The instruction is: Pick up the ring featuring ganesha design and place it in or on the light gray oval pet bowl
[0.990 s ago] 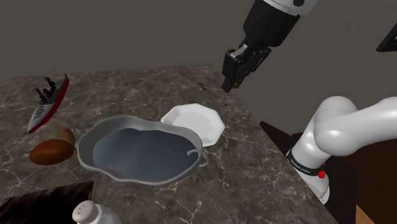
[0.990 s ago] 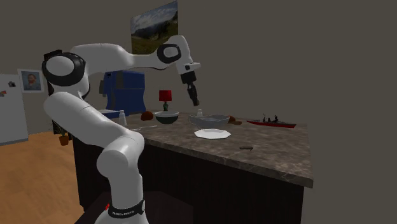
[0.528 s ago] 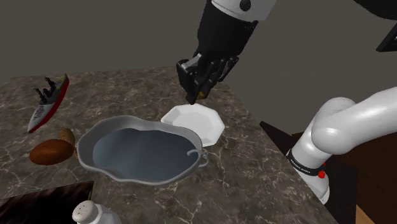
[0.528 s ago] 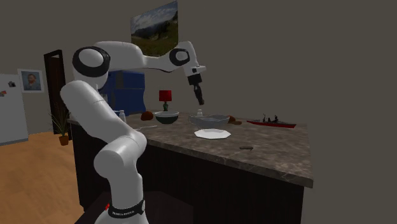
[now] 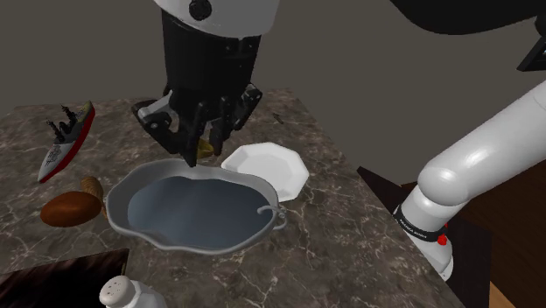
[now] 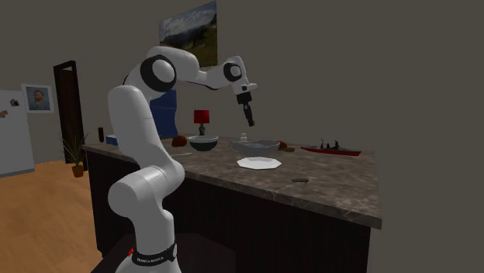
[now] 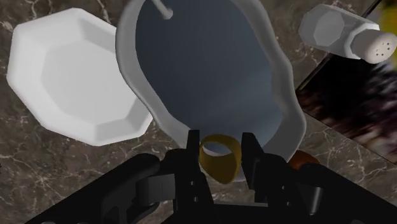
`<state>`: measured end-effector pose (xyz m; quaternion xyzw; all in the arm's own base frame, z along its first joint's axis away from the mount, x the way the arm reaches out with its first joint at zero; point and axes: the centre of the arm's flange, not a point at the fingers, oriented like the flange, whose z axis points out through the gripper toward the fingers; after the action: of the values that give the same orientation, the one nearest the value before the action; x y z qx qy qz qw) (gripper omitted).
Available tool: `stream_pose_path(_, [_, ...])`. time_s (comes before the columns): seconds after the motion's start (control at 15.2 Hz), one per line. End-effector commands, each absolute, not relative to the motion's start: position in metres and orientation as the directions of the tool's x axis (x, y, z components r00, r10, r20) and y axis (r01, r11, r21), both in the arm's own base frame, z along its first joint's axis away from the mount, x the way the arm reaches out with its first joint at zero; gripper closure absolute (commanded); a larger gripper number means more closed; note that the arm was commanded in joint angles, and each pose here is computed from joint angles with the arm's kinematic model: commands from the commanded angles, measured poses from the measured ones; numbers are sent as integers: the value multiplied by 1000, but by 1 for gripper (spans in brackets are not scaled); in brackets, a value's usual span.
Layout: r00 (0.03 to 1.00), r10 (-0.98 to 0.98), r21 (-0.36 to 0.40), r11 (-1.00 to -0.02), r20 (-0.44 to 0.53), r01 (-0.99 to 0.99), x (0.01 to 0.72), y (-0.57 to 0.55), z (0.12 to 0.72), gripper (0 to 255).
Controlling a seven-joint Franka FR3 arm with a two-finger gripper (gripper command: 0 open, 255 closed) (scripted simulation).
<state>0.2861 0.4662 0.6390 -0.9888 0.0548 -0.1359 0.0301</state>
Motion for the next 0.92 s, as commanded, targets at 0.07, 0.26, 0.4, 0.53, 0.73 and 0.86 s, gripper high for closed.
stream_pose_path(0.07, [956,-120,-82,-991,267,-101,293,475,631,255])
stream_pose_path(0.26, [956,-120,-82,-991,267,-101,293,475,615,255])
stream_pose_path(0.4, [956,-120,-82,-991,267,-101,293,475,604,255])
stream_pose_path(0.53, [956,-120,-82,-991,267,-101,293,475,594,255])
stream_pose_path(0.73, [956,-120,-82,-991,267,-101,293,475,578,255])
stream_pose_path(0.86, [956,-120,-82,-991,267,-101,293,475,568,255])
